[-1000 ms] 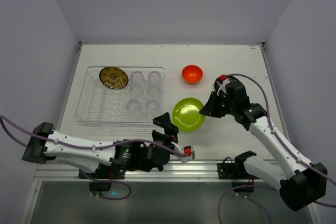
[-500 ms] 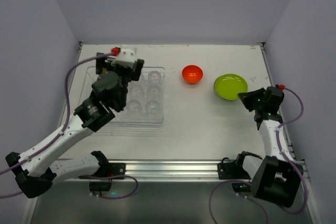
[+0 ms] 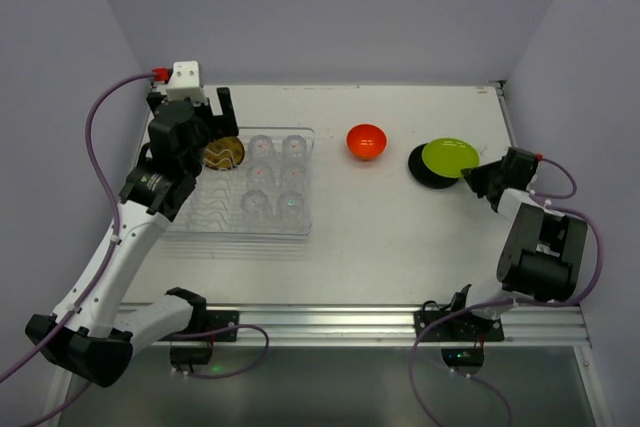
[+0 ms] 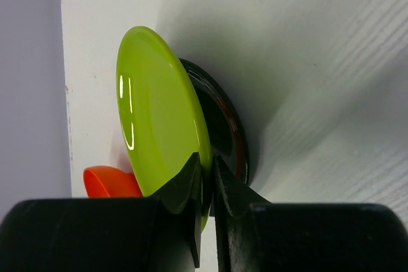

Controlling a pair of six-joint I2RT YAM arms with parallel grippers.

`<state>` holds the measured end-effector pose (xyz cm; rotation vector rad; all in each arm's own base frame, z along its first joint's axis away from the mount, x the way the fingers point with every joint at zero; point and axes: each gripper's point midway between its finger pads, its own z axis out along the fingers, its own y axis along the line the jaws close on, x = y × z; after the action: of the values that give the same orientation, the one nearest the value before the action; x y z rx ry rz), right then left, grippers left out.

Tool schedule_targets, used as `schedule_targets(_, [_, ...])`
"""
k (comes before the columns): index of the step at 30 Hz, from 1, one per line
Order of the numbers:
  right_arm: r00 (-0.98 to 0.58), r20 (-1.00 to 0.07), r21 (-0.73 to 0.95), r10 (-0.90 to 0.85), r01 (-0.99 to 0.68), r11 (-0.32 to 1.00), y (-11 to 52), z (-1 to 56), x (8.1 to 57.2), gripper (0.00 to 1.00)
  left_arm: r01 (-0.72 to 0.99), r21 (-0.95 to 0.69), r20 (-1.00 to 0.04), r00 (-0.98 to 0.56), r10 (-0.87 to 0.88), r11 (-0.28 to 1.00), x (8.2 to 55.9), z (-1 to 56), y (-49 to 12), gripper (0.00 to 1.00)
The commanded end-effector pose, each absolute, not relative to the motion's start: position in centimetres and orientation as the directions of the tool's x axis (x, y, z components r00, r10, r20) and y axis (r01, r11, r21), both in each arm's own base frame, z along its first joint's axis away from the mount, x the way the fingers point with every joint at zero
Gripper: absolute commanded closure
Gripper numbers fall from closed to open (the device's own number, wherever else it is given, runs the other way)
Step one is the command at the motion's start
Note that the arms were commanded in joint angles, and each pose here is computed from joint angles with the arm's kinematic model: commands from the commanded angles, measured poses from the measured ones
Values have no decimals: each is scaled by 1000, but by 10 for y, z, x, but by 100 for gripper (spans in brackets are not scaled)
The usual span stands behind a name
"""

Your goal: Unload the mixed dishes from the dish rack

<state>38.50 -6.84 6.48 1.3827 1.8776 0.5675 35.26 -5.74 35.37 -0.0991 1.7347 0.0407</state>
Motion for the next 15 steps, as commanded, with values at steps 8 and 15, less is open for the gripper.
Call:
schedule_targets(8, [-256, -408, 630, 876, 616, 473, -58, 79, 419, 96, -57, -90, -985, -142, -97, 994, 352, 369, -63, 0])
schedule_targets(15, [-261, -372, 630, 891, 633, 449, -54, 71, 414, 93, -56, -91, -985, -144, -98, 994, 350, 367, -62, 0])
